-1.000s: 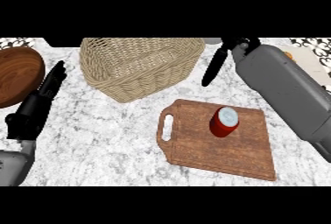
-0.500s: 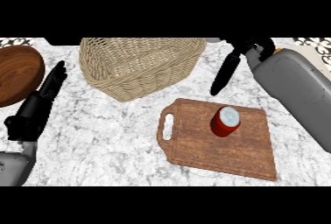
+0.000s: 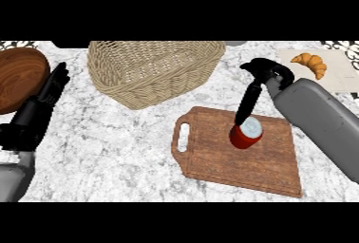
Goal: Pick the can from the cutting board and place it in the basket
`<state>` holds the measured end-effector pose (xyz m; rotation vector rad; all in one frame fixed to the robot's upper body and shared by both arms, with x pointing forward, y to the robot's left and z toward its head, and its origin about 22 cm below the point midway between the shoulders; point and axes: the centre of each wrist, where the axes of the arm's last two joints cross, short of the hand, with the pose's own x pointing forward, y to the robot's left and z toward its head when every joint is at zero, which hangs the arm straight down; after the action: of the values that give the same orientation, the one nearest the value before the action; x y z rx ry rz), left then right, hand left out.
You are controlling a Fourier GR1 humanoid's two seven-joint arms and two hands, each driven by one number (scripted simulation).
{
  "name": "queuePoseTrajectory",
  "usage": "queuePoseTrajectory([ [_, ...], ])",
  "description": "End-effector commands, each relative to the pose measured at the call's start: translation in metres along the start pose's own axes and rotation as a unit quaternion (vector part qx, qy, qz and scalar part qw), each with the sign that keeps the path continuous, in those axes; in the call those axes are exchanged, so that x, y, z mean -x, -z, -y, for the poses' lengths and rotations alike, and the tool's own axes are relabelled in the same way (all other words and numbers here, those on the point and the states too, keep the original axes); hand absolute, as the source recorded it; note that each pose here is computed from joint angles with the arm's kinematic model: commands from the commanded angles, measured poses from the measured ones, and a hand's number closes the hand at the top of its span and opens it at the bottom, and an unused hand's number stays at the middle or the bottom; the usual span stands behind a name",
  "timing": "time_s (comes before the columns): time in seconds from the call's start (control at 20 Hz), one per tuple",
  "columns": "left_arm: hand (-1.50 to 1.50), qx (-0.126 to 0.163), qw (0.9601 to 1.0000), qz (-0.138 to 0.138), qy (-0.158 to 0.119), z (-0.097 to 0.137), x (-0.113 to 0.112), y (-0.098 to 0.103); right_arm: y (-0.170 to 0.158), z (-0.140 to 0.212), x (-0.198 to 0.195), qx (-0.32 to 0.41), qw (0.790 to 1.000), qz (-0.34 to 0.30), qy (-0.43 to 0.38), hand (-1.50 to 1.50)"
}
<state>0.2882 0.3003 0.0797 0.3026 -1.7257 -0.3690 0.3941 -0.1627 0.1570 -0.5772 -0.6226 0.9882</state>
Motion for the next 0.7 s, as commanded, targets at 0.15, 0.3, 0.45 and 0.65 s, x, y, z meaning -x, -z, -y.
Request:
queuePoseTrajectory([
  [0.15,0.0,0.0,1.0,0.005,-0.004,0.008,-0.005,-0.007,0.022,-0.041,0.023,-0.012,0.996,-0.08,-0.027,-1.5],
  [0.3,0.0,-0.001,1.0,0.002,0.009,0.004,0.007,-0.014,0.015,-0.044,0.035,-0.007,0.997,-0.076,-0.02,-1.5],
  [0.45,0.0,-0.002,1.0,-0.002,0.007,-0.013,0.004,0.008,0.018,-0.046,0.031,-0.003,0.996,-0.08,-0.027,-1.5],
  [0.65,0.0,0.002,1.0,0.0,0.008,-0.003,-0.001,0.001,0.014,-0.048,0.035,0.02,0.998,-0.062,-0.012,-1.5],
])
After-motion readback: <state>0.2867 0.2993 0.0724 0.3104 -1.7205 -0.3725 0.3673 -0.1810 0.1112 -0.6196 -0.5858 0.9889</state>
